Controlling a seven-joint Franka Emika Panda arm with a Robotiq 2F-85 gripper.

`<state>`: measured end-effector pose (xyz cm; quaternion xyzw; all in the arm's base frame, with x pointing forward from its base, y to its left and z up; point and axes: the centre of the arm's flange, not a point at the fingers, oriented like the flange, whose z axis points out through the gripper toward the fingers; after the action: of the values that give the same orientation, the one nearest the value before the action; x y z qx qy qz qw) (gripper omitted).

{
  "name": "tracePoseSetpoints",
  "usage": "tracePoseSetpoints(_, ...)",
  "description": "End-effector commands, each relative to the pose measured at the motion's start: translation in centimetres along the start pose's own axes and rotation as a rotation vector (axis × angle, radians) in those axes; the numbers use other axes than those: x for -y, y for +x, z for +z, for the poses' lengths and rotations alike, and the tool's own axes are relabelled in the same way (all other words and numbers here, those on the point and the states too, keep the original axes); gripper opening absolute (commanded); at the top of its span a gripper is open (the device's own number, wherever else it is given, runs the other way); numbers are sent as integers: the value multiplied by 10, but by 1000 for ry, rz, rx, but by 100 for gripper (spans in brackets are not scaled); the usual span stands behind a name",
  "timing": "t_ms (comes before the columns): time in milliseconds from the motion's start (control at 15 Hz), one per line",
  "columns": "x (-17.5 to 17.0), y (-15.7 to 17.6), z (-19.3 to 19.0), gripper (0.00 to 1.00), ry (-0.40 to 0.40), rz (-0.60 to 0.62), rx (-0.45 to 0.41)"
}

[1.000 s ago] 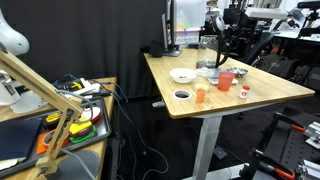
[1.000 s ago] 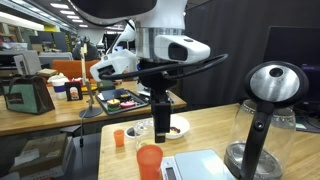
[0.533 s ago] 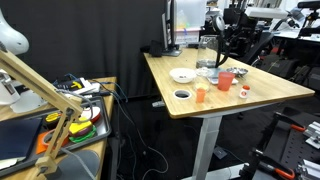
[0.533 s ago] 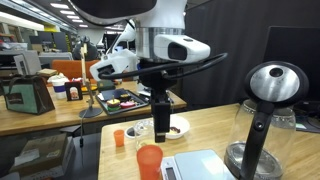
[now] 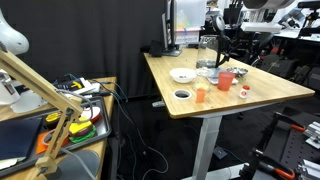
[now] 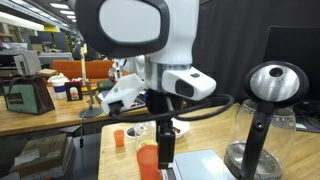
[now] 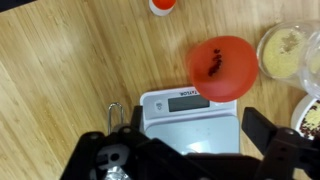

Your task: Turn on the object on the table

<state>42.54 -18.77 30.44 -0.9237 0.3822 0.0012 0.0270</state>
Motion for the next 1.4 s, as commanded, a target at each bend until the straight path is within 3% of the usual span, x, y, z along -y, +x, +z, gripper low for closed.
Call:
tracePoseSetpoints(0, -6, 23, 25, 100, -13, 56, -2)
tracePoseSetpoints(67, -8, 28, 30, 91, -17, 63, 0)
tracePoseSetpoints(133, -9, 31, 35, 74, -19, 68, 3)
tracePoseSetpoints(800, -7, 53, 70, 3, -82, 34, 69)
tracePoseSetpoints(1333, -4, 60, 80, 0, -93, 39, 66)
